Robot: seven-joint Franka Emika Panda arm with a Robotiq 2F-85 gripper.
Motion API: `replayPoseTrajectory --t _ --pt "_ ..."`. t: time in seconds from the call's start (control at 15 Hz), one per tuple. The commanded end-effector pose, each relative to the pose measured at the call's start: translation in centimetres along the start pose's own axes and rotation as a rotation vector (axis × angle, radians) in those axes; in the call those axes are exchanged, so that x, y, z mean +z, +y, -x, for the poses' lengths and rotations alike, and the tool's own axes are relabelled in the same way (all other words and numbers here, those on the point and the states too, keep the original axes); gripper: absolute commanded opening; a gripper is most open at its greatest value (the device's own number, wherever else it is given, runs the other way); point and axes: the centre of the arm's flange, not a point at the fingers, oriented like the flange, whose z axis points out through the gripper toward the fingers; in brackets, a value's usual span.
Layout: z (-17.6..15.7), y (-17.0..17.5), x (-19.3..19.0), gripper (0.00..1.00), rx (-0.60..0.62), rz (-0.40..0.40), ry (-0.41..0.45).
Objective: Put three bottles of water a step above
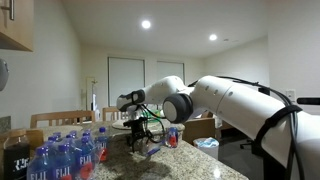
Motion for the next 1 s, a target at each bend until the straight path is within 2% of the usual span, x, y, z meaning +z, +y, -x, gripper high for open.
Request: replayPoseTrajectory --t 0.0,0.47,0.73,0.93 --pt "4.4 3.7 4.9 1.00 0.066 -0.148 0.000" --pt "5.9 2.6 3.5 1.00 0.133 -0.217 0.117" --pt "6.8 5.4 2.7 1.00 0.214 -0.280 0.185" --pt "6.8 8.3 1.6 1.00 0.215 -0.281 0.193"
